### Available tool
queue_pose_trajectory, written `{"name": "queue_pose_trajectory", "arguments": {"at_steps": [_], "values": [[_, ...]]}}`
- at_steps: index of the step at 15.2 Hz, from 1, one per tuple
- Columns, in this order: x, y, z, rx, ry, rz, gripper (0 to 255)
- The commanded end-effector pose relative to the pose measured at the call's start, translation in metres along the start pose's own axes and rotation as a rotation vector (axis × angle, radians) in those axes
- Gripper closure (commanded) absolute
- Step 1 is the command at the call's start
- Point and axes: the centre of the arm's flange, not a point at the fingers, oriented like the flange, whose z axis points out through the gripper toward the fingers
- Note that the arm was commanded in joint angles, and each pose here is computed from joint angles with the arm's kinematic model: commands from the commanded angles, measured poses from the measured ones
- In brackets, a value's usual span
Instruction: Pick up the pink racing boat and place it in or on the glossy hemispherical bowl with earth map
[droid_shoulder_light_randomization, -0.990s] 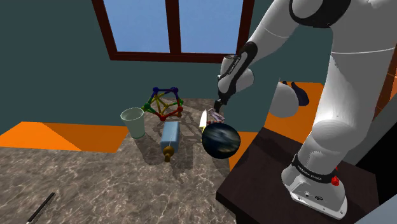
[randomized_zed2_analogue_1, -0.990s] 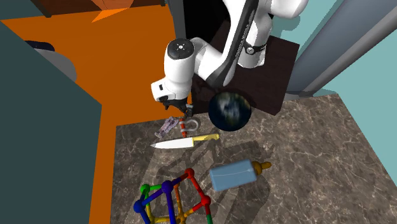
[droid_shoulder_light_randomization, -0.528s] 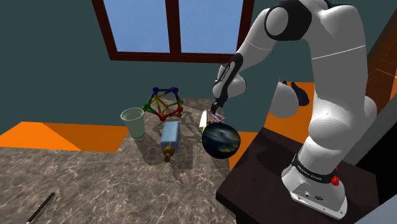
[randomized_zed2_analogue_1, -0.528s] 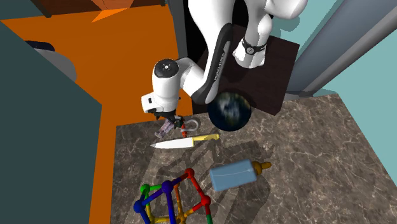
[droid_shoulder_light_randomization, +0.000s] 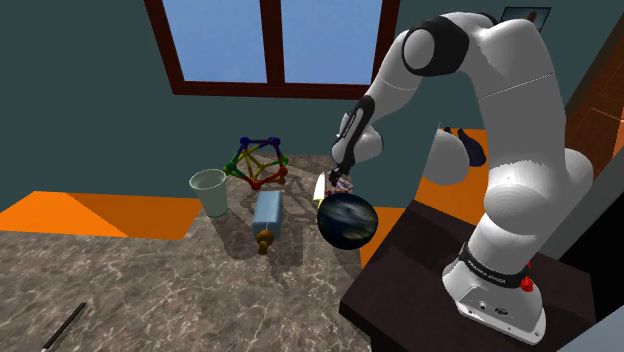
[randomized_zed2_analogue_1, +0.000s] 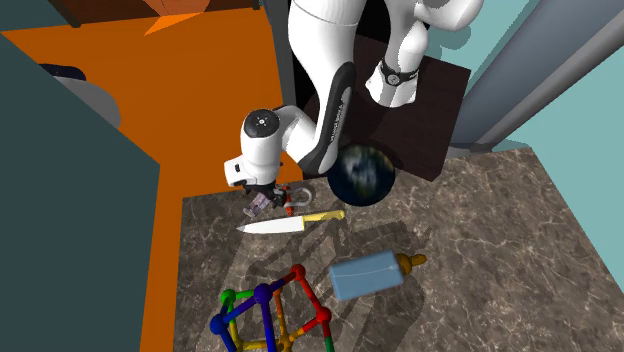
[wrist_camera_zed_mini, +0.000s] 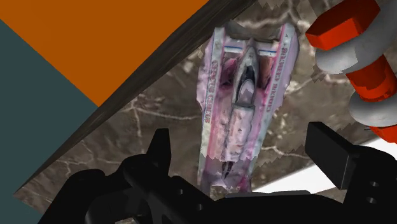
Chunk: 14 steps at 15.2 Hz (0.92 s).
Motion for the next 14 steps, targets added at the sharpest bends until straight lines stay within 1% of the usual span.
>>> {"name": "queue_pose_trajectory", "arguments": {"at_steps": [1, 6, 7, 14], "values": [[-0.0002, -0.0004, 0.0019, 0.000, 0.000, 0.000, 0], [-0.0002, -0.0003, 0.0019, 0.000, 0.000, 0.000, 0], [-0.0002, -0.0003, 0.0019, 0.000, 0.000, 0.000, 255], [-0.0002, -0.0004, 0.0020, 0.000, 0.000, 0.000, 255]]}}
